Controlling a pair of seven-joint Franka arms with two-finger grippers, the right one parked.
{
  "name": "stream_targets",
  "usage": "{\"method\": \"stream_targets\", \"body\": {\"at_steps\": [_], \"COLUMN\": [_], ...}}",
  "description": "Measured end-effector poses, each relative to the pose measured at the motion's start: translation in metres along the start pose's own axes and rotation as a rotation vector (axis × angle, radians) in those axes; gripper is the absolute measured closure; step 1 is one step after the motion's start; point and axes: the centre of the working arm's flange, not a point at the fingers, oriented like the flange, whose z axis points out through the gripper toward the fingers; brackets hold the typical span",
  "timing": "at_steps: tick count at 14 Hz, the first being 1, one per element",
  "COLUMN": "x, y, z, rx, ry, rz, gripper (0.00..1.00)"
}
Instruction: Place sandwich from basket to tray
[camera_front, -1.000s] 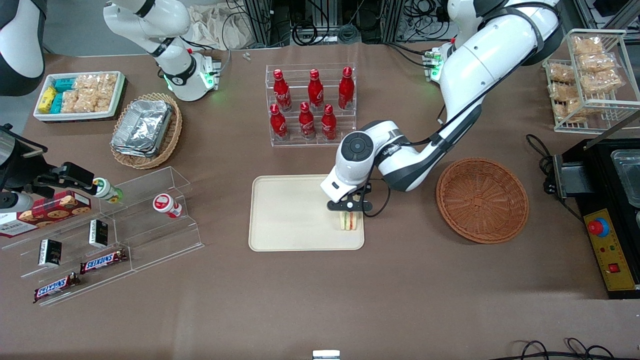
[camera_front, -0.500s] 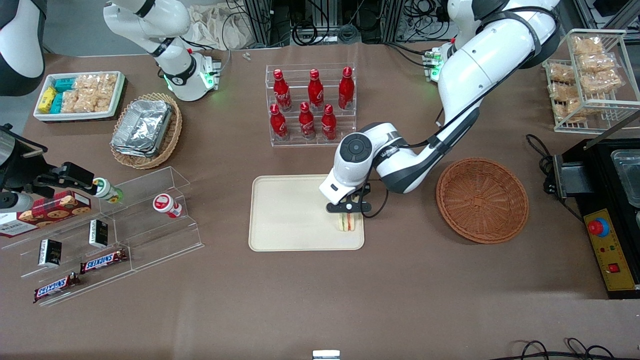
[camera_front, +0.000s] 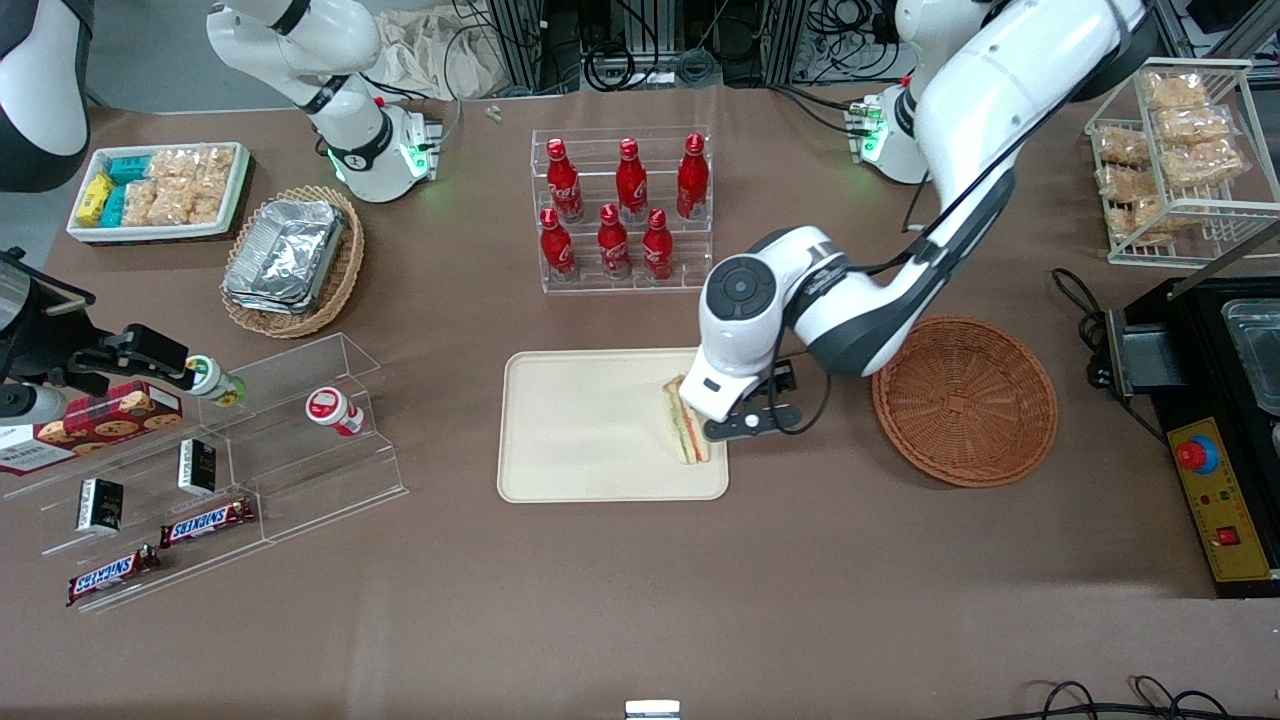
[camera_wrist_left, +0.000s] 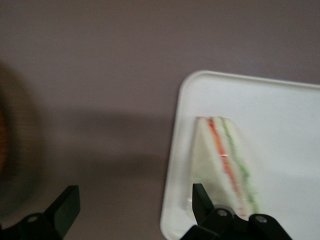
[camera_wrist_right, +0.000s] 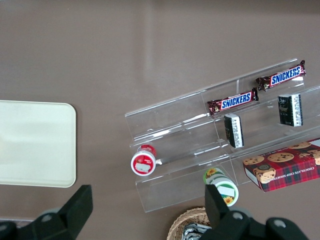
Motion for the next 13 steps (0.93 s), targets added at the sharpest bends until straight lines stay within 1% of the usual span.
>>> {"method": "stream_targets", "body": {"at_steps": [2, 3, 4, 5, 7, 8, 10, 11, 13], "x": [0.007, 0.011, 0.016, 0.021, 0.035, 0.042, 0.056, 0.061, 0.072], "y": [-0.024, -0.035, -0.046, -0.058, -0.091, -0.109, -0.146, -0.163, -0.199], "z": [-0.020, -0.027, -0.034, -0.039, -0.051, -0.057, -0.070, -0.079, -0.099], "rx": [0.045, 0.063, 0.075, 0.083, 0.086, 0.087, 0.093, 0.090, 0.062], "ry": [0.028, 0.032, 0.026, 0.007, -0.050, -0.073, -0.109, -0.119, -0.129], "rz": [-0.030, -0.045, -0.053, -0.051, -0.034, -0.024, -0.014, -0.021, -0.028], "gripper": [0.00, 0.00, 0.00, 0.00, 0.00, 0.00, 0.00, 0.00, 0.00]}}
